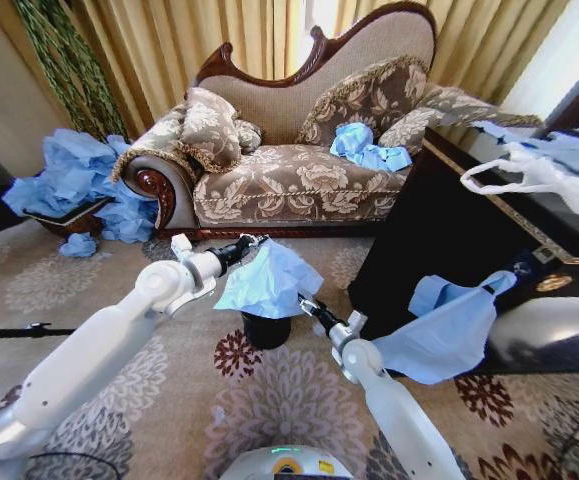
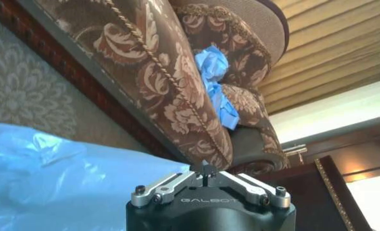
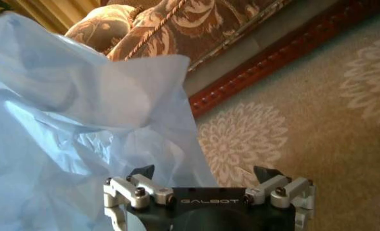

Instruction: Place a garbage bag over the trash bin.

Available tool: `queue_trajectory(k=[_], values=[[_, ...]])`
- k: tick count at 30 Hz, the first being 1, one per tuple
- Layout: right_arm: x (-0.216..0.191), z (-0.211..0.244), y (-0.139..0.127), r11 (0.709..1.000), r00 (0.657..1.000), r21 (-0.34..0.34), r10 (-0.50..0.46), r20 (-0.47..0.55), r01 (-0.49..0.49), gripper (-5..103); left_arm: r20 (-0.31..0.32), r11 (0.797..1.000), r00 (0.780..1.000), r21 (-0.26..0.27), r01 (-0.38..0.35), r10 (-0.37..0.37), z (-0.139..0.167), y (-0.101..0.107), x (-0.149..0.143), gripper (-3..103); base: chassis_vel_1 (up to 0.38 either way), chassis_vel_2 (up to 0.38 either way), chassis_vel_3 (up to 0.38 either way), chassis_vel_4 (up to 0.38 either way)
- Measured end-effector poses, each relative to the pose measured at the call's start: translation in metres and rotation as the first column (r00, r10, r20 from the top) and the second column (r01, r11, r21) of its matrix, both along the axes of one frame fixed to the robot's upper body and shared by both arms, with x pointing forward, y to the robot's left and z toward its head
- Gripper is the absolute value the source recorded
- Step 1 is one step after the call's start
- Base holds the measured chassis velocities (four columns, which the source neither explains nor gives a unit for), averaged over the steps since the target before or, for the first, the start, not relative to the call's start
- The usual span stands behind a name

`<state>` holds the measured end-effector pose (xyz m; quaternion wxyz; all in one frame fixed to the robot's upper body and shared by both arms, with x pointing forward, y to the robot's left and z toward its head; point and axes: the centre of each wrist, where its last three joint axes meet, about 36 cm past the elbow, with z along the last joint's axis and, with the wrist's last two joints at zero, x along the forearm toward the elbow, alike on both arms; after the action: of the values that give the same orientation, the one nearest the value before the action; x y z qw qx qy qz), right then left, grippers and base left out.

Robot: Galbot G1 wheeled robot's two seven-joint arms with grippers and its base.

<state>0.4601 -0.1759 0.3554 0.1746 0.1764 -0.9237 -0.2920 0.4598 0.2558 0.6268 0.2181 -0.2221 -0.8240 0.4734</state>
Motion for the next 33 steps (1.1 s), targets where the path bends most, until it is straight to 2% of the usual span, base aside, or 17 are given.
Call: queue_trajectory(k=[7,8,9,11,13,14,17,20,21,22,24,27,28,30,32,33], values=[[0.019,0.001,0.02,0.997,1.0,0.071,0.014,0.008,-0.015,101,0.001,1.0,1.0,0.004,0.002,-0.002,0.001,-0.001,-0.003,0,0.0,0.0,0.0,0.0],[0.018,0.001,0.021,0.997,1.0,0.071,0.016,0.008,-0.017,97,0.001,1.0,1.0,0.002,0.003,-0.003,0.001,-0.002,-0.003,0,0.0,0.0,0.0,0.0],[0.018,0.001,0.021,0.997,1.0,0.071,0.016,0.008,-0.017,97,0.001,1.0,1.0,0.002,0.003,-0.003,0.001,-0.002,-0.003,0,0.0,0.0,0.0,0.0],[0.015,0.003,0.02,0.998,1.0,0.057,0.011,0.018,-0.012,86,0.003,1.0,1.0,0.0,0.005,-0.005,0.001,-0.004,-0.003,0,0.0,0.0,0.0,0.0],[0.012,0.005,0.019,0.999,0.999,0.04,0.006,0.034,-0.008,86,0.005,1.0,1.0,-0.001,0.004,-0.004,0.002,-0.004,-0.003,0,0.0,0.0,0.0,0.0],[0.009,0.005,0.018,1.0,0.999,0.023,0.003,0.054,-0.004,76,0.007,1.0,1.0,0.001,0.002,-0.002,0.002,-0.003,-0.002,0,0.0,0.0,0.0,0.0],[0.006,0.007,0.018,1.0,0.997,-0.001,0.001,0.078,0.0,71,0.01,1.0,1.0,0.003,-0.002,0.002,0.004,-0.002,-0.002,0,0.0,0.0,0.0,0.0],[0.005,0.007,0.021,0.999,0.994,-0.035,-0.001,0.11,0.005,54,0.016,1.0,1.0,0.007,-0.008,0.008,0.007,-0.001,-0.002,0,0.0,0.0,0.0,0.0],[0.005,0.007,0.022,0.999,0.994,-0.037,0.0,0.113,0.004,54,0.018,1.0,1.0,0.008,-0.009,0.009,0.007,-0.001,-0.002,0,0.0,0.0,0.0,0.0],[0.005,0.008,0.024,0.999,0.993,-0.037,0.002,0.115,0.002,43,0.019,1.0,1.0,0.007,-0.009,0.009,0.009,-0.001,-0.002,0,0.0,0.0,0.0,0.0],[0.005,0.008,0.024,0.999,0.993,-0.038,0.004,0.117,0.0,43,0.02,1.0,1.0,0.007,-0.009,0.009,0.009,-0.001,-0.002,0,0.0,0.0,0.0,0.0],[0.005,0.007,0.025,0.999,0.993,-0.041,0.006,0.119,-0.001,27,0.02,1.0,1.0,0.008,-0.008,0.008,0.009,-0.001,-0.003,0,0.0,0.0,0.0,0.0],[0.005,0.007,0.025,0.999,0.993,-0.041,0.006,0.119,-0.001,27,0.02,1.0,1.0,0.008,-0.008,0.008,0.009,-0.001,-0.003,0,0.0,0.0,0.0,0.0],[0.004,0.006,0.024,0.999,0.993,-0.044,0.006,0.118,-0.001,16,0.02,1.0,1.0,0.008,-0.008,0.008,0.009,-0.002,-0.003,0,0.0,0.0,0.0,0.0],[0.004,0.006,0.023,0.999,0.993,-0.047,0.004,0.117,0.001,16,0.02,1.0,1.0,0.008,-0.008,0.008,0.009,-0.002,-0.003,0,0.0,0.0,0.0,0.0],[0.004,0.006,0.022,0.998,0.993,-0.056,-0.002,0.12,0.009,5,0.021,1.0,1.0,0.008,-0.008,0.008,0.01,-0.002,-0.003,0,0.0,0.0,0.0,0.0]])
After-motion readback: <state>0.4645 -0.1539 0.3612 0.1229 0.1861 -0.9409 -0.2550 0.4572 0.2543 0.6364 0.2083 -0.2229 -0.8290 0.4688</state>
